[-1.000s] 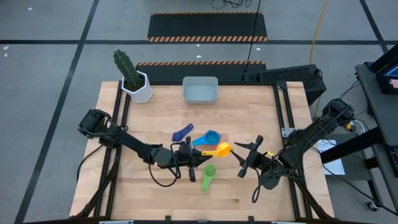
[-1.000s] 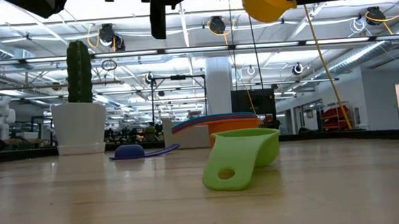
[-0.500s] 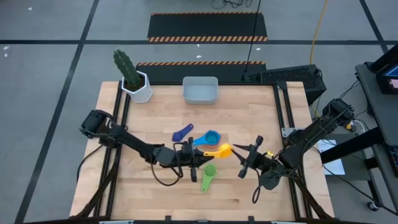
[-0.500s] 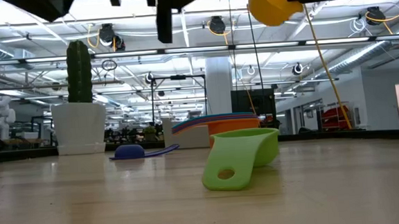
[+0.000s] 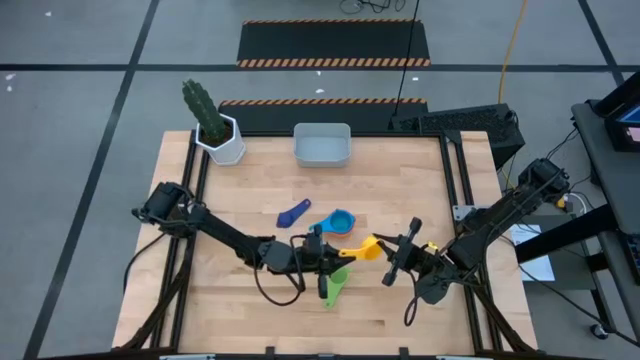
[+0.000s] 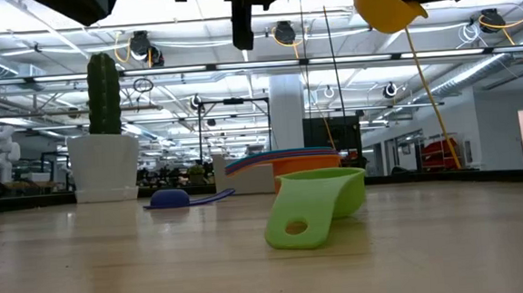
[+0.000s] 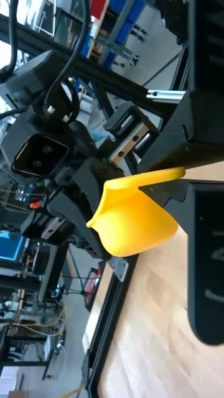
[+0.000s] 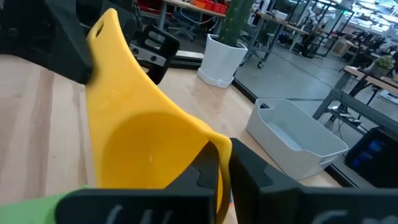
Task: Nest measuring cups in basket
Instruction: Stack the yellow measuring cup on top of the light blue measuring cup
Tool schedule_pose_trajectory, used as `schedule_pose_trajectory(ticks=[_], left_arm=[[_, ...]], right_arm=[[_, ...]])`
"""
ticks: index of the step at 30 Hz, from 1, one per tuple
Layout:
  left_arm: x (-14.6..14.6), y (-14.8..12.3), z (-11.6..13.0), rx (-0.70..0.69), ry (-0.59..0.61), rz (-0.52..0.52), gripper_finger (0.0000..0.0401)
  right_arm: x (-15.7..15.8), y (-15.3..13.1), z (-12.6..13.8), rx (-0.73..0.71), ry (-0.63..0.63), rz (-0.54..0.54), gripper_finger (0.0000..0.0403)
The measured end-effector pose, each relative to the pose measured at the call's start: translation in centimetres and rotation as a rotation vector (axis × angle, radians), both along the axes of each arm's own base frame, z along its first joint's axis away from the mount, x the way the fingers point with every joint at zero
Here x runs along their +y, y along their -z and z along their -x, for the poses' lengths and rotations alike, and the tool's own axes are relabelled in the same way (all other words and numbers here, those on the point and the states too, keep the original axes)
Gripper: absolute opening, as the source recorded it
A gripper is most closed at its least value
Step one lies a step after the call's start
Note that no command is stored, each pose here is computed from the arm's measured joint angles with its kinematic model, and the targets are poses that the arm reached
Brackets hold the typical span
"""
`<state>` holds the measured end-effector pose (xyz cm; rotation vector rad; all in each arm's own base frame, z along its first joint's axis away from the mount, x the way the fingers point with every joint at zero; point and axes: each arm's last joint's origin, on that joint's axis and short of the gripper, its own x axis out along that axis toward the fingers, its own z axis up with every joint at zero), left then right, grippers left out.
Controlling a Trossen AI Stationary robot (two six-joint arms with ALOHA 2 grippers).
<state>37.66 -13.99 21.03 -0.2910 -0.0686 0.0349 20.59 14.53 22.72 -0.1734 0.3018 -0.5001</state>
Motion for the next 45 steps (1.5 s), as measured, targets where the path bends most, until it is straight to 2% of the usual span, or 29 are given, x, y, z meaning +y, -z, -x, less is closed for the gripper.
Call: schedule_pose_trajectory(ticks=[4, 8, 13, 17, 25, 31, 34, 39, 45], left_arm=[[-0.1, 0.2, 0.0, 0.025, 0.015, -0.02, 0.0044], [-0.5, 0.3, 0.6, 0.107, 0.027, -0.077, 0.0093], [-0.6, -1.4, 1.9, 0.193, -0.046, -0.155, 0.0161], [-1.3, -2.8, 3.7, 0.276, -0.007, -0.208, 0.0193], [-3.3, -4.5, 7.4, 0.369, -0.004, -0.347, 0.0195], [-5.1, -4.6, 8.7, 0.361, 0.018, -0.479, 0.018], [-5.8, -4.7, 8.7, 0.325, 0.031, -0.515, 0.0183], [-6.6, -3.7, 8.0, 0.294, 0.032, -0.639, 0.0209], [-7.2, -2.1, 7.0, 0.287, 0.034, -0.769, 0.025]], right_arm=[[0.0, 0.0, 0.0, 0.003, -0.001, -0.001, 0.0008], [-0.1, -0.4, 0.2, 0.0, -0.037, -0.044, 0.0003], [-0.2, -0.9, 0.5, 0.003, -0.094, -0.129, 0.0002], [-0.3, -0.7, 0.6, 0.033, -0.113, -0.15, 0.0001], [-1.2, -0.6, 0.6, 0.113, -0.166, -0.308, 0.0001], [-1.5, 0.0, 0.6, 0.199, -0.192, -0.403, 0.0001], [-1.7, 0.3, 0.7, 0.238, -0.197, -0.441, 0.0001], [-1.7, 0.7, 0.6, 0.285, -0.219, -0.519, 0.0001], [-1.5, 0.9, 0.5, 0.307, -0.235, -0.533, 0.0006]])
